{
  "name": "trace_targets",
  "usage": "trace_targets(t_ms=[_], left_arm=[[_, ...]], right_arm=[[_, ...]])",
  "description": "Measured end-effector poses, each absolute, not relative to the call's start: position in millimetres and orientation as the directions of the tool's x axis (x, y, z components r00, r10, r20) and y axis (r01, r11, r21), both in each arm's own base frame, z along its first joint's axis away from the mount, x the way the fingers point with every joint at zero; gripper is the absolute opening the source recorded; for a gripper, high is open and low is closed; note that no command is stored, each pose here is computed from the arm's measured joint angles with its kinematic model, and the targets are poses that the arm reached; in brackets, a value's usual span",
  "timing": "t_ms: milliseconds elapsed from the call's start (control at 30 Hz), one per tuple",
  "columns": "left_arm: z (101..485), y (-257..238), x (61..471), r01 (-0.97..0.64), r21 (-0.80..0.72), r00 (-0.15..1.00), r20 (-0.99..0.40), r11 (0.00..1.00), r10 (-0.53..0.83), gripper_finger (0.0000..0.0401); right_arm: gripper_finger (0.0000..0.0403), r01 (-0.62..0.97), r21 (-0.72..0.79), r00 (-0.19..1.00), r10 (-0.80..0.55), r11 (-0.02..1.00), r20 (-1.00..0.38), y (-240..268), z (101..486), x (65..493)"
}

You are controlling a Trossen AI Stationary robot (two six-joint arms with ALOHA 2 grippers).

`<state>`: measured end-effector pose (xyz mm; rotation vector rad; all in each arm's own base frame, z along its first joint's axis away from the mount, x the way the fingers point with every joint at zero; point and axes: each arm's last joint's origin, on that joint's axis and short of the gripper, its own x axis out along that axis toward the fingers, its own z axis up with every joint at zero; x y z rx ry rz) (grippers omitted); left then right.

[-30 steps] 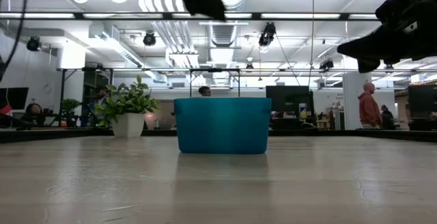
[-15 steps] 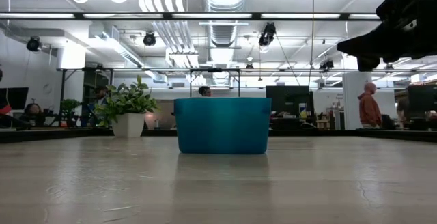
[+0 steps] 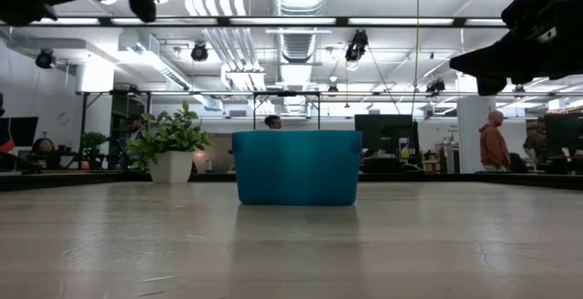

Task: Pick and place pill bottles into a basket
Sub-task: Return to Home Position

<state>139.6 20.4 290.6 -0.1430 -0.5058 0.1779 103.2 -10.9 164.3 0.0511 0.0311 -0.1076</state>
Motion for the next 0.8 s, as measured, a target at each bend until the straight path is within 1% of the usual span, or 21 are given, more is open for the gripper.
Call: trace_targets(t_ms=[100,233,333,433,467,600,733,800], left_arm=[[284,20,127,-0.149,-0.187,0.839,0.495,0.971,0.224,0.0222],[265,19,113,-0.198,-0.211,0.848,0.452,0.957,0.275,0.0222],[261,18,99,-0.204,-0.215,0.828,0.482,0.955,0.286,0.0222],[261,17,91,-0.215,-0.209,0.833,0.470,0.954,0.291,0.0221],[262,17,88,-0.226,-0.201,0.836,0.463,0.953,0.296,0.0221],[252,17,82,-0.271,-0.194,0.871,0.368,0.943,0.326,0.0221],[251,16,73,-0.259,-0.221,0.848,0.413,0.940,0.331,0.0221],[241,17,78,-0.274,-0.227,0.870,0.356,0.935,0.341,0.0221]], right_arm=[[0.0008,0.108,0.050,0.994,-0.106,0.993,-0.034,-11,164,103],[0.0008,0.108,0.051,0.994,-0.106,0.993,-0.034,-11,164,103],[0.0009,0.108,0.050,0.994,-0.107,0.993,-0.034,-11,164,103],[0.0009,0.107,0.050,0.994,-0.106,0.993,-0.034,-11,164,103],[0.0008,0.107,0.050,0.994,-0.106,0.993,-0.034,-11,164,103],[0.0008,0.108,0.050,0.994,-0.106,0.993,-0.035,-11,164,103],[0.0008,0.108,0.050,0.994,-0.106,0.993,-0.035,-11,164,103],[0.0008,0.107,0.051,0.994,-0.105,0.993,-0.036,-11,164,103]])
